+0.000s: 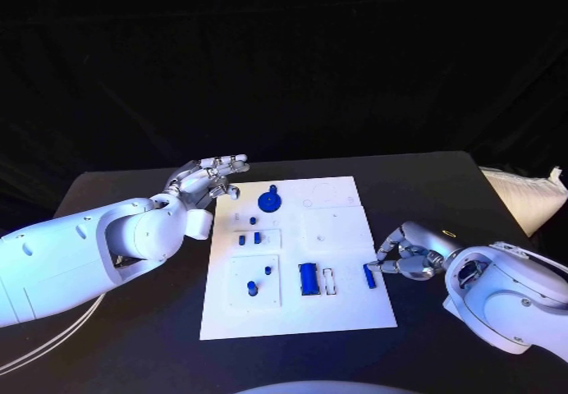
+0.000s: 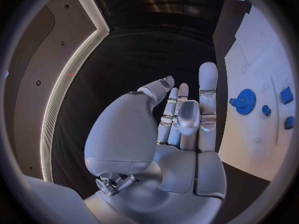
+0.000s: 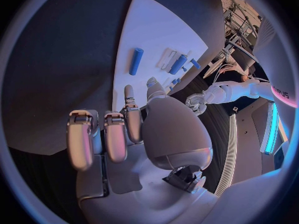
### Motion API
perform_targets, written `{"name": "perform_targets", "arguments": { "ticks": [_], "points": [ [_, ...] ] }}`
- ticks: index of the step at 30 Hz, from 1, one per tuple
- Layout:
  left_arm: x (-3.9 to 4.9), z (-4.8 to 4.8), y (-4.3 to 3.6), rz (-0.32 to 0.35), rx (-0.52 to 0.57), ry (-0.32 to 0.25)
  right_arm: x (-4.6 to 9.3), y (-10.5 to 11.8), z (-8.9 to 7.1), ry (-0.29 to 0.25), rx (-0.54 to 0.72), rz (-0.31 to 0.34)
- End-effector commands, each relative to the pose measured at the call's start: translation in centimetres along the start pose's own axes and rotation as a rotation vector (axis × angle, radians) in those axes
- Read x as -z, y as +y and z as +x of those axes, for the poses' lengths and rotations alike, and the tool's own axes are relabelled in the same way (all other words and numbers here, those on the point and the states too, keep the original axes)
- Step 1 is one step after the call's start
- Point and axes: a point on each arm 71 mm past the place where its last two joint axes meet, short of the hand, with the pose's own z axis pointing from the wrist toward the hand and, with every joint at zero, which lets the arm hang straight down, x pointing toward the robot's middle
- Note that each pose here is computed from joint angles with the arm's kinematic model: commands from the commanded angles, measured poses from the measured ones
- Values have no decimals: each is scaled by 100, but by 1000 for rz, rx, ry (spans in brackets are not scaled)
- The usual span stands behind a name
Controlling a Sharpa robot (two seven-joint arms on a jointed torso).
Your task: Assemble the parts on the task board
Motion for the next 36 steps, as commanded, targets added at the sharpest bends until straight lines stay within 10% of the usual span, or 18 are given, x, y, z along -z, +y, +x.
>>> {"name": "perform_targets", "arguments": {
  "ticks": [1,19,36],
  "points": [
    [-3,26,-3,6,6,23,-7,-14,94,57,101,6],
    [0,22,-3,5,6,24,-131,64,246,69,186,-18],
    [9,10,-6,3,6,24,-194,201,456,135,529,-78]
  ]
}}
